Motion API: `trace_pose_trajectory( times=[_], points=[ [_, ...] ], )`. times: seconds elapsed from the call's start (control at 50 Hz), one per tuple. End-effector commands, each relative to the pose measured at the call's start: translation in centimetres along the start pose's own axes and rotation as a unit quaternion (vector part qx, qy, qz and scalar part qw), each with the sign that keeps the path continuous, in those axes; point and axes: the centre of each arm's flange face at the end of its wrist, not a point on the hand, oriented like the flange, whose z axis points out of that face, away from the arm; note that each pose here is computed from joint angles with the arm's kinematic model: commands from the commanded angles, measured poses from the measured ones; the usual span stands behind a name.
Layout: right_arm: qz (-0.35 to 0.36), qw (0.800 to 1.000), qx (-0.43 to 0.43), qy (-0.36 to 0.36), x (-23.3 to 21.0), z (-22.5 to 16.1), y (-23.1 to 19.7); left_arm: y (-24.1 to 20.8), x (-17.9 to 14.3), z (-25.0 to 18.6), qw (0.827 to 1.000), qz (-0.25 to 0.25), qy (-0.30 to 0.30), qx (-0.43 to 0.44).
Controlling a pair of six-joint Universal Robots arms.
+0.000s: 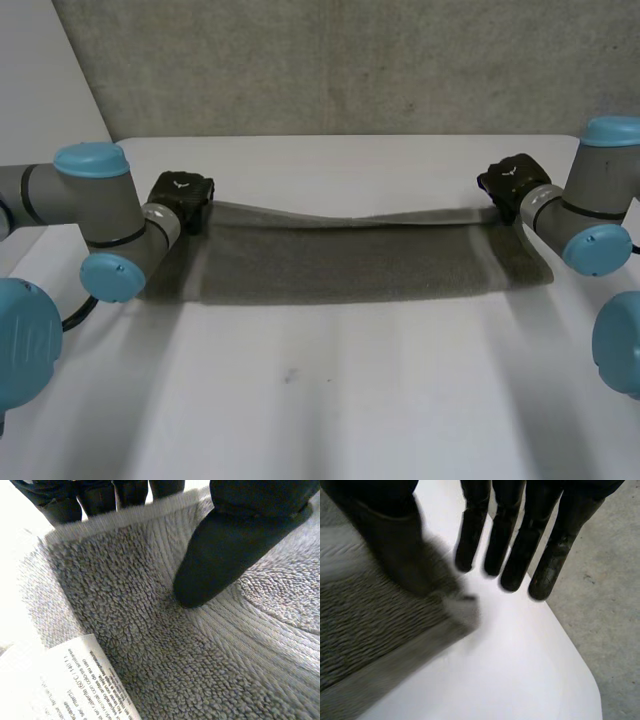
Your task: Fold the towel.
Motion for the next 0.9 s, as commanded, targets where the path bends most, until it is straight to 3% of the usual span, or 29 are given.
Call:
trace_pose_trajectory(
  times=[0.02,0.22,0.36,0.64,0.9],
  points=[
    [-0.009,0.999,0.032,0.021,-0.5,0.3,-1.7,-0.2,0.1,-0.2,1.000,0.001,-0.005,-0.003],
    [0.063,0.993,0.084,0.058,3.5,-2.0,-6.6,-4.5,-1.0,-2.2,0.999,-0.003,-0.022,0.030],
    [0.085,0.993,0.066,0.046,5.0,-4.3,-7.4,-5.8,-1.1,-4.8,0.999,-0.007,-0.018,0.026],
    [0.124,0.991,-0.018,-0.050,3.3,-9.8,-2.0,-4.8,-0.2,-11.8,0.999,-0.034,-0.010,0.013],
    [0.106,0.992,-0.044,-0.055,0.4,-9.8,3.3,-3.5,1.1,-14.4,0.998,-0.053,-0.003,0.021]
  ],
)
